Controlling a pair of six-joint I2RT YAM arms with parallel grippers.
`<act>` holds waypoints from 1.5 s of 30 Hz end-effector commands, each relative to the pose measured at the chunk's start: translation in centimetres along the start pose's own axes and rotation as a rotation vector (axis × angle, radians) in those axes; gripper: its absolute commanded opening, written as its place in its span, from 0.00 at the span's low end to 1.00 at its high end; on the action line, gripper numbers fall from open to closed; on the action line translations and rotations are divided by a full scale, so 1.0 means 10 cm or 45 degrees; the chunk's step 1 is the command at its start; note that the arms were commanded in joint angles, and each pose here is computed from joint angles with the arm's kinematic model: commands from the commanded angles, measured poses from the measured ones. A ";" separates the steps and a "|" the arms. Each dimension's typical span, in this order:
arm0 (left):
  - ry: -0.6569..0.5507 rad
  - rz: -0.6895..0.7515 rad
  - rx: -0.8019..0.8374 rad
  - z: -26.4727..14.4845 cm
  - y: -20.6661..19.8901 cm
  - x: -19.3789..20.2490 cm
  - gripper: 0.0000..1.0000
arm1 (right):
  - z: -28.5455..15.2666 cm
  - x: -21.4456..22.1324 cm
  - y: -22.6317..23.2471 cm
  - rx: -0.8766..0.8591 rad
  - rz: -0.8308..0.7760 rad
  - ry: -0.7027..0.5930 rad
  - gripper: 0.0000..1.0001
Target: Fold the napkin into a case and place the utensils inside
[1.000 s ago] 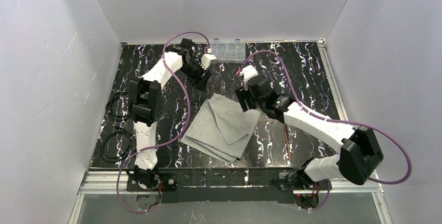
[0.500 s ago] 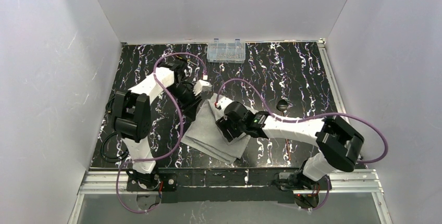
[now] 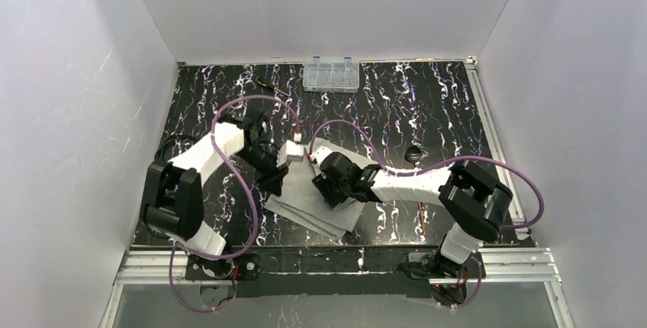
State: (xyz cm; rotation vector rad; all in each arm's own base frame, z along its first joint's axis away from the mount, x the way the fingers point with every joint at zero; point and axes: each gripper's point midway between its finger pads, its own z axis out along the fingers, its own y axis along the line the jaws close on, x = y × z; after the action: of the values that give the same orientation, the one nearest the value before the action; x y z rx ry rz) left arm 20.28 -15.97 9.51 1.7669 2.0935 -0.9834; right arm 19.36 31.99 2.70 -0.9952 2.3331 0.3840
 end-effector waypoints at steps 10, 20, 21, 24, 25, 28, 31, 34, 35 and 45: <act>0.202 0.576 -0.189 0.43 0.20 0.28 0.33 | -0.19 -0.41 -0.34 0.050 0.033 -0.089 0.20; 0.361 0.667 -0.114 0.54 0.16 0.51 0.26 | -0.26 -0.45 -1.00 0.178 0.115 -0.076 0.14; 0.361 0.675 -0.116 0.54 0.16 0.51 0.26 | -0.26 -0.45 -1.07 0.190 0.129 -0.073 0.13; 0.345 0.705 -0.149 0.53 0.18 0.48 0.26 | -0.20 -0.44 -1.22 0.227 0.150 -0.055 0.19; 0.340 0.712 -0.161 0.52 0.18 0.47 0.26 | -0.17 -0.41 -1.28 0.262 0.159 -0.030 0.24; 0.339 0.705 -0.190 0.48 0.20 0.43 0.26 | -0.13 -0.34 -1.48 0.367 0.215 0.070 0.26; 0.310 0.671 -0.193 0.40 0.13 0.35 0.28 | -0.25 -0.40 -1.57 0.433 0.266 0.010 0.53; 0.265 0.666 -0.186 0.32 0.01 0.28 0.35 | -0.43 -0.53 -1.56 0.439 0.301 -0.070 0.63; 0.259 0.684 -0.187 0.32 -0.02 0.29 0.36 | -0.48 -0.55 -1.55 0.437 0.314 -0.092 0.65; 0.264 0.716 -0.209 0.39 0.08 0.30 0.44 | -0.60 -0.31 -1.29 0.289 0.424 -0.111 0.70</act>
State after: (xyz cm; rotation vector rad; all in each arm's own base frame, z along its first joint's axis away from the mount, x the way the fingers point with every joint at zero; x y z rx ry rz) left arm 19.72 -15.72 5.08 2.2546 1.5600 -0.4355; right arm 29.88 22.09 9.69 -0.5031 2.3620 0.1948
